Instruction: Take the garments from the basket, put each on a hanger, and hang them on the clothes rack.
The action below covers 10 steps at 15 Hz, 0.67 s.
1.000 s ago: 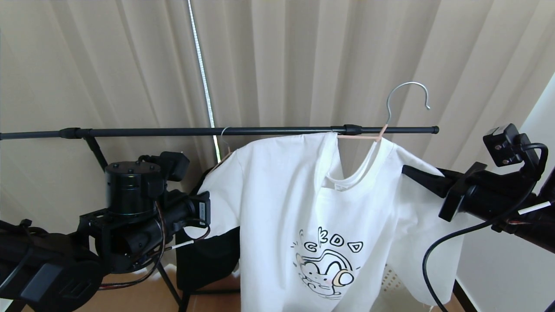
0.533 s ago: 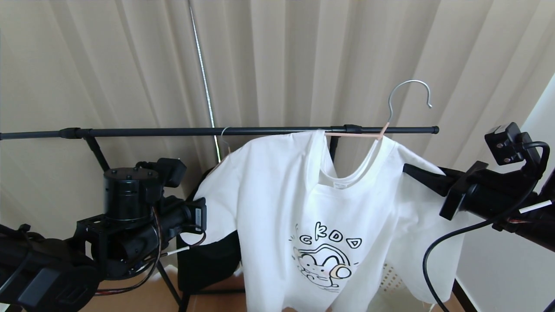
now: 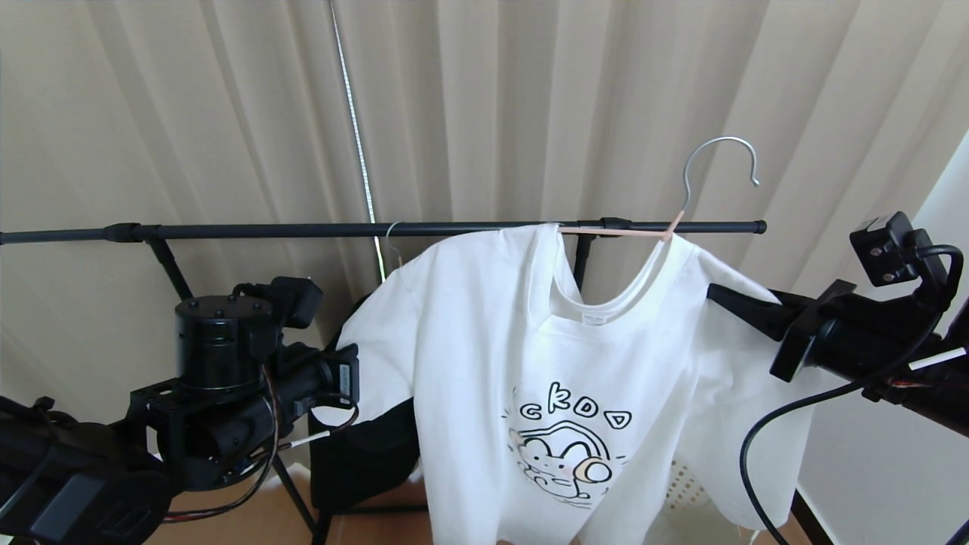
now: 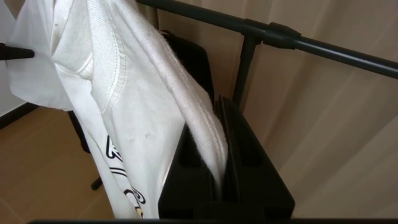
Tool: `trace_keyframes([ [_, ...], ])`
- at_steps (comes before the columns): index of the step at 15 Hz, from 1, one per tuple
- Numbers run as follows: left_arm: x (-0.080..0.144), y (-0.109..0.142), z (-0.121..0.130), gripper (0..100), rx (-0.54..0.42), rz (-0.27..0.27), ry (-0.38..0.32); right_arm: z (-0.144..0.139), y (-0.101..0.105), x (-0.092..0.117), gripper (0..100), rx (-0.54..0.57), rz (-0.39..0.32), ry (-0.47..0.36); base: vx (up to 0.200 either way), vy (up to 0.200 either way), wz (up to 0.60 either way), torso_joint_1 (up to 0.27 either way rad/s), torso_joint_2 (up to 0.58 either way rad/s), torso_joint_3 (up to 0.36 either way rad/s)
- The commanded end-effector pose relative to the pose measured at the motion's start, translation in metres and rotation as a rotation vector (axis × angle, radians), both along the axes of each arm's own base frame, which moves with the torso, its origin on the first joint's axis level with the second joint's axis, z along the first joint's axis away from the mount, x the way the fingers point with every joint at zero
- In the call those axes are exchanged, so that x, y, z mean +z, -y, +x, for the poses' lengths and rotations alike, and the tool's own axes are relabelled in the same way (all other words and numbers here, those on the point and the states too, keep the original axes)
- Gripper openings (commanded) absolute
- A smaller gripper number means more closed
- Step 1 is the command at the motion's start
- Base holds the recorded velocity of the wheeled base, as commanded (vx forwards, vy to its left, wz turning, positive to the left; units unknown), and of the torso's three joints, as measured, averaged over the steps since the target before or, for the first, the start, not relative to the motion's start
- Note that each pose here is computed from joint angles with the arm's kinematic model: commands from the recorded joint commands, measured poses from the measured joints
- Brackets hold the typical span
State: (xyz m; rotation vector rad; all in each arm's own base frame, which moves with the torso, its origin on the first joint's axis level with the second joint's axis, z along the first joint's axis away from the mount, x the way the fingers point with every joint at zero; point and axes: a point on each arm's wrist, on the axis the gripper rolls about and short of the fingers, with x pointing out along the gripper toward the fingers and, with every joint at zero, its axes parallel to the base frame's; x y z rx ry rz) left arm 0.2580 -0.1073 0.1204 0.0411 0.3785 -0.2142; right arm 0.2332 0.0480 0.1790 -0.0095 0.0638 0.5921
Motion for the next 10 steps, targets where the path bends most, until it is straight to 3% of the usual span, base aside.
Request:
trace_keyframes([
  [1, -0.001, 0.0, 0.0, 0, -0.001, 0.001, -0.003, 0.0, 0.0, 0.0, 0, 0.0, -0.001, -0.001, 0.0, 0.0, 0.0, 0.0, 0.0, 0.0],
  [3, -0.001, 0.0, -0.001, 0, -0.002, -0.001, -0.004, 0.0, 0.0, 0.0, 0, 0.0, -0.001, -0.001, 0.0, 0.0, 0.0, 0.0, 0.0, 0.0],
  [4, -0.002, 0.0, -0.002, 100, -0.007, -0.002, -0.001, 0.0, 0.0, 0.0, 0, 0.0, 0.0, 0.0, 0.0, 0.0, 0.0, 0.0, 0.0, 0.0],
  [9, -0.001, -0.002, -0.008, 100, -0.035, -0.038, 0.068, 0.001, 0.0, -0.001, 0, 0.0, -0.001, -0.006, 0.0, 0.0, 0.0, 0.0, 0.0, 0.0],
  [10, 0.008, -0.003, -0.014, 100, -0.113, -0.102, 0.177, 0.003, -0.001, -0.005, 0, 0.008, -0.003, -0.021, 0.0, 0.0, 0.0, 0.0, 0.0, 0.0],
])
